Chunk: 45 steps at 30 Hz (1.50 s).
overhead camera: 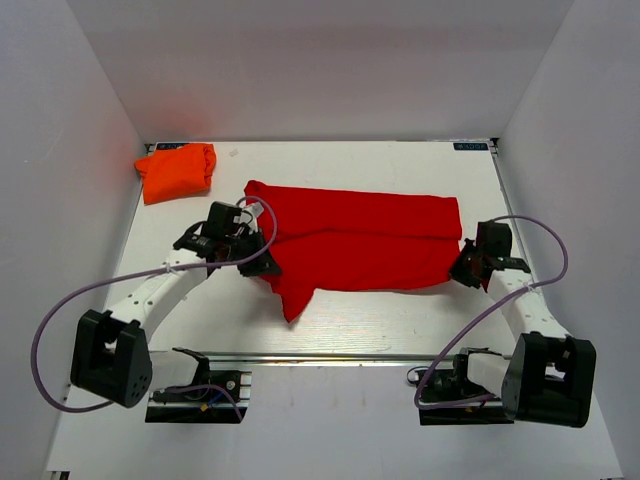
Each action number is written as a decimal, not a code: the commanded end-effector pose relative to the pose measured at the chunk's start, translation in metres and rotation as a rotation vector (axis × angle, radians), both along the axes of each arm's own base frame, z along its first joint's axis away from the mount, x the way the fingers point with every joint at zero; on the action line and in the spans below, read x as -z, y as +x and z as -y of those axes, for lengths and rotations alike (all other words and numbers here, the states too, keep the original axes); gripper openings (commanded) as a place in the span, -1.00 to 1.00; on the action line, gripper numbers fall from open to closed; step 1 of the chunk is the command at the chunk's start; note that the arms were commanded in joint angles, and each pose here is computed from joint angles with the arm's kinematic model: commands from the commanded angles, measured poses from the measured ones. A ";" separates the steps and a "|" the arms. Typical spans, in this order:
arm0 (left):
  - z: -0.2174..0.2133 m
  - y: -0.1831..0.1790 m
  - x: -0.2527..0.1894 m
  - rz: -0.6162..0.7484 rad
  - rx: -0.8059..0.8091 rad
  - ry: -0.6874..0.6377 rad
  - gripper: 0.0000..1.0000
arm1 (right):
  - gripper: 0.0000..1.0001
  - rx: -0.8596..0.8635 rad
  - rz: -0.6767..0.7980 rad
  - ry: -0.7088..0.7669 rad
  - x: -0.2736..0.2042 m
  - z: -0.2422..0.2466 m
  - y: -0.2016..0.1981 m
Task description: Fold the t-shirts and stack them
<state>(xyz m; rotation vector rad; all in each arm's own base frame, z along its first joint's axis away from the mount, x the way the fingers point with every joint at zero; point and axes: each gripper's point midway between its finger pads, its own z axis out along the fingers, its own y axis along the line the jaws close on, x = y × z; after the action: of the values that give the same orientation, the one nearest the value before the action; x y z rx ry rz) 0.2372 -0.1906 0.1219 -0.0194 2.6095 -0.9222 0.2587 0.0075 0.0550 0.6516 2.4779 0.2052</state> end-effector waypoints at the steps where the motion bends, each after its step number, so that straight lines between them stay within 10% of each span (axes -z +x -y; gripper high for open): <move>1: 0.000 0.030 -0.016 0.073 -0.031 0.028 -1.00 | -1.00 0.005 0.053 -0.034 -0.020 0.007 0.020; 17: -0.018 0.163 -0.024 0.095 -0.201 0.149 -1.00 | -1.00 -0.024 0.030 -0.023 -0.031 0.008 0.078; 45: -0.097 0.244 -0.033 0.175 -0.362 0.126 -1.00 | -1.00 -0.043 -0.049 -0.128 -0.021 0.032 0.130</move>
<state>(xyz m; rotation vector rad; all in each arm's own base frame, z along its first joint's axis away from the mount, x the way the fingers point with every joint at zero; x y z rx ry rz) 0.4545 -0.0931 0.1282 -0.4218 2.4865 -0.5708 0.3754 -0.0155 0.0657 0.5680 2.5464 0.0804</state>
